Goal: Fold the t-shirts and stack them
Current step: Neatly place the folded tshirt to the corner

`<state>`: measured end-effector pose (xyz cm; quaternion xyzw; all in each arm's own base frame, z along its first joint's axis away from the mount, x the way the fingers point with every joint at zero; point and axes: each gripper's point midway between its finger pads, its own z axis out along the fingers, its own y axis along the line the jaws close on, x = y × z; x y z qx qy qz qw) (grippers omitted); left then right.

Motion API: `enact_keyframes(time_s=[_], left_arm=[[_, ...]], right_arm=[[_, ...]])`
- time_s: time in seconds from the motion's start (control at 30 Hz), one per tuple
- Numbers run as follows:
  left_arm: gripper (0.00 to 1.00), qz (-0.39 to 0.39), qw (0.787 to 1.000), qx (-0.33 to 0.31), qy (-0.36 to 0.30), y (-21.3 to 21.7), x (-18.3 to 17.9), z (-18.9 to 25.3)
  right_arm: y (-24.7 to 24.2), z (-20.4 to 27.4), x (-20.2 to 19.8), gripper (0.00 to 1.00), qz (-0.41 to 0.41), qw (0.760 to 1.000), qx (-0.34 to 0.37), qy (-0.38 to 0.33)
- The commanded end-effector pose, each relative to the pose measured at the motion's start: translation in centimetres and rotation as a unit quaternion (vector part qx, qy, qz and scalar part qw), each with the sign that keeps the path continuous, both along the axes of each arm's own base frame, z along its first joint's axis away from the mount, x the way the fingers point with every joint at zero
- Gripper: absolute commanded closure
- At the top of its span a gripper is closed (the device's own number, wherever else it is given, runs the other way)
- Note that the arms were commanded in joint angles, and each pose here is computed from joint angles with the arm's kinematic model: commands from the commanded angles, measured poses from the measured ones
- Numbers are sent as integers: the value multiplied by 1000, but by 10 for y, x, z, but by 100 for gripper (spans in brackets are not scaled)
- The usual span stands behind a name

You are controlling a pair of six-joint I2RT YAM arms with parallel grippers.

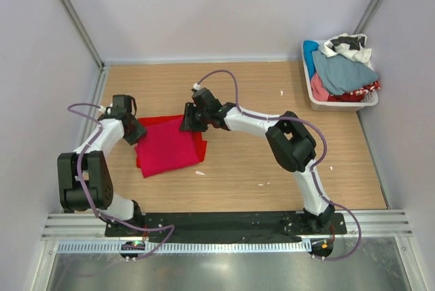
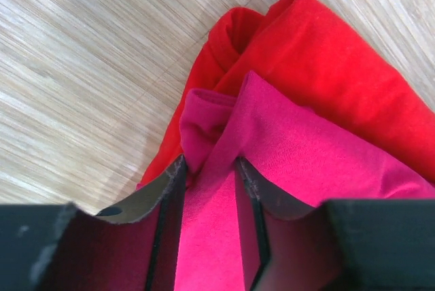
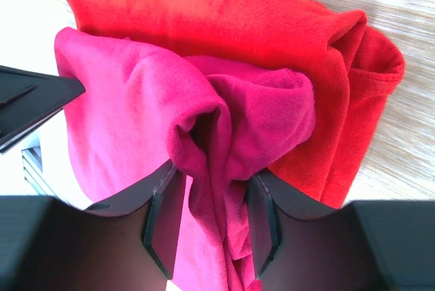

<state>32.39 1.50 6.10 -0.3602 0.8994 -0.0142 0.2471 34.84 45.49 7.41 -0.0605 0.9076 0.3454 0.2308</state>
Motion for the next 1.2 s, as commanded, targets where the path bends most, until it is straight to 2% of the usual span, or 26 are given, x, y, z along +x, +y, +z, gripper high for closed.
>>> enact_keyframes(time_s=[0.0,0.13,0.27,0.37,0.47,0.5,0.57,0.73,0.87,1.17], left_arm=[[65,1,1000,8,-17,4,12,5],[77,-3,1000,7,-20,3,14,5],[100,-10,999,12,-29,3,16,6],[100,-10,999,16,-35,5,17,9],[100,-10,999,17,-43,5,16,16],[100,-7,999,19,-45,6,15,17],[100,-5,998,20,-52,7,15,23],[100,-10,995,2,-101,-1,17,43],[100,-15,987,12,-159,1,22,80],[100,-36,985,-11,-168,-10,42,87]], right_arm=[[4,28,7,55,1,999,23,-31],[5,27,7,57,3,999,23,-31],[7,28,8,58,12,999,29,-38],[8,28,10,62,12,999,29,-44],[10,32,12,79,15,998,33,-52],[11,33,13,90,14,998,36,-57],[11,39,15,98,15,997,37,-68],[7,58,20,99,14,994,38,-102],[0,77,20,99,3,991,49,-125],[-10,79,17,99,-7,988,56,-146]])
